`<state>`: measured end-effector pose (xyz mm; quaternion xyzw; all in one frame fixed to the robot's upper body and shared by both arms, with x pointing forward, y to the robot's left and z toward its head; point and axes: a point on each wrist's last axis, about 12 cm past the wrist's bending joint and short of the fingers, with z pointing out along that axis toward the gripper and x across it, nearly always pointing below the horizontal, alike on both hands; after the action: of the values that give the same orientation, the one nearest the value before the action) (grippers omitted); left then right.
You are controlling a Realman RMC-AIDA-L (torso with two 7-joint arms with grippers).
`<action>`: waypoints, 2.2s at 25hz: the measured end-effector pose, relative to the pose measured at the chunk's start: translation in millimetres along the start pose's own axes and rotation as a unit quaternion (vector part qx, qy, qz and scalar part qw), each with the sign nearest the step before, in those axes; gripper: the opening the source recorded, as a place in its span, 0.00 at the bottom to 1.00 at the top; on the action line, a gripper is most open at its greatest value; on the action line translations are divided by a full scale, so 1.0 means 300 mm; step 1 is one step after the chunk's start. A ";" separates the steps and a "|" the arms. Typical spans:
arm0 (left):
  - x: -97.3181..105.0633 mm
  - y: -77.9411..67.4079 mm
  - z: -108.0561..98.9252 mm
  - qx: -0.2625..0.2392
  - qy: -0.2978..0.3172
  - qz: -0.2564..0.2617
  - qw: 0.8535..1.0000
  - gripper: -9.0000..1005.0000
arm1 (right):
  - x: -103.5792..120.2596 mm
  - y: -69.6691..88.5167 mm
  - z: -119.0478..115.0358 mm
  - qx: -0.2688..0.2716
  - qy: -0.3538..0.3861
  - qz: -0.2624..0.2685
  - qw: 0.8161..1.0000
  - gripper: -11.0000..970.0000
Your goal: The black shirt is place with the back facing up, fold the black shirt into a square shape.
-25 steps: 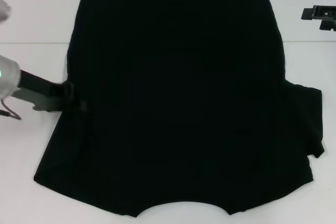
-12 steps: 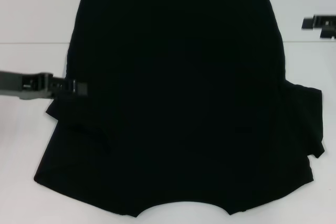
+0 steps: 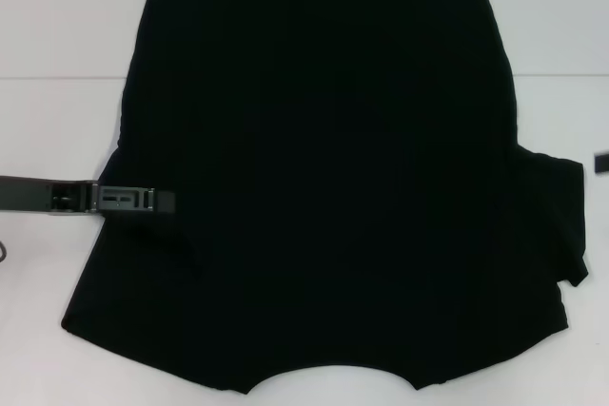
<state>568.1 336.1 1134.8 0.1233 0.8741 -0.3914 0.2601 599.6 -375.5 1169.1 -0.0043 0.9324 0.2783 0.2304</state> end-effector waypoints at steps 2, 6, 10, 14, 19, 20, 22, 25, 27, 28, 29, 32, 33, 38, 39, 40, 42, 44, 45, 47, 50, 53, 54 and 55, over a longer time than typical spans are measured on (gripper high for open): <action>-0.008 -0.006 0.007 0.004 -0.001 0.003 1.000 0.84 | 0.023 -0.016 -0.008 0.005 0.015 0.011 1.000 0.80; -0.021 -0.018 0.024 0.010 -0.001 0.008 1.000 0.91 | 0.060 -0.041 0.001 0.017 0.041 0.022 0.999 0.79; -0.025 -0.021 0.039 0.010 -0.005 0.008 1.000 0.95 | 0.089 -0.049 0.038 0.023 0.066 0.026 0.997 0.64; -0.029 -0.022 0.046 0.008 -0.009 0.010 1.000 0.95 | 0.101 -0.052 0.082 0.031 0.072 0.029 0.997 0.50; -0.038 -0.024 0.051 0.006 -0.013 0.013 1.000 0.95 | 0.110 -0.042 0.141 0.034 0.077 0.029 0.996 0.40; -0.039 -0.023 0.052 0.005 -0.013 0.013 1.000 0.95 | 0.110 -0.038 0.155 0.036 0.078 0.028 0.996 0.40; -0.041 -0.022 0.052 0.003 -0.015 0.014 1.000 0.95 | 0.111 -0.032 0.175 0.038 0.079 0.026 0.996 0.40; -0.042 -0.021 0.053 0.002 -0.016 0.014 1.000 0.95 | 0.115 -0.022 0.203 0.040 0.085 0.023 0.995 0.39; -0.043 -0.020 0.052 0.000 -0.018 0.014 1.000 0.95 | 0.113 -0.015 0.213 0.043 0.090 0.022 0.995 0.39; -0.043 -0.019 0.051 -0.001 -0.019 0.014 1.000 0.95 | 0.111 -0.012 0.216 0.045 0.091 0.021 0.995 0.39; -0.043 -0.018 0.051 -0.002 -0.020 0.013 1.000 0.95 | 0.110 -0.010 0.217 0.047 0.094 0.021 0.994 0.38; -0.044 -0.017 0.050 -0.002 -0.023 0.013 1.000 0.94 | 0.111 -0.008 0.220 0.050 0.097 0.018 0.994 0.38; -0.045 -0.017 0.050 -0.001 -0.024 0.013 1.000 0.94 | 0.110 -0.006 0.219 0.049 0.098 0.018 0.994 0.37; -0.044 -0.018 0.047 0.004 -0.032 0.012 0.999 0.94 | 0.110 -0.005 0.217 0.048 0.099 0.018 0.994 0.28; -0.043 -0.018 0.047 0.004 -0.033 0.012 0.999 0.94 | 0.110 -0.005 0.216 0.048 0.099 0.018 0.994 0.24; -0.044 -0.018 0.046 0.005 -0.034 0.012 0.999 0.94 | 0.109 -0.007 0.214 0.049 0.098 0.019 0.994 0.19; -0.043 -0.018 0.045 0.006 -0.035 0.011 0.999 0.94 | 0.106 -0.016 0.204 0.052 0.092 0.023 0.994 0.13; -0.041 -0.019 0.044 0.007 -0.035 0.010 0.999 0.94 | 0.099 -0.037 0.183 0.064 0.074 0.032 0.995 0.09; -0.039 -0.018 0.043 0.008 -0.035 0.009 0.999 0.94 | 0.095 -0.047 0.172 0.070 0.065 0.037 0.995 0.07; -0.036 -0.017 0.042 0.009 -0.035 0.007 0.999 0.94 | 0.085 -0.068 0.147 0.081 0.042 0.047 0.995 0.02; -0.034 -0.017 0.039 0.012 -0.041 0.004 0.999 0.94 | 0.062 -0.083 0.111 0.086 0.008 0.055 0.995 0.03; -0.038 -0.021 0.037 0.018 -0.049 0.004 0.999 0.94 | 0.034 -0.074 0.100 0.091 -0.016 0.046 0.995 0.03; -0.038 -0.022 0.037 0.020 -0.051 0.003 0.998 0.94 | 0.027 -0.070 0.101 0.095 -0.022 0.043 0.994 0.03; -0.039 -0.023 0.036 0.022 -0.053 0.003 0.998 0.94 | 0.018 -0.066 0.102 0.099 -0.030 0.040 0.994 0.04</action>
<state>578.8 323.3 1139.5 0.1105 0.8499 -0.4156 0.3045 610.4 -375.7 1133.9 0.0637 0.9476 0.1934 0.2461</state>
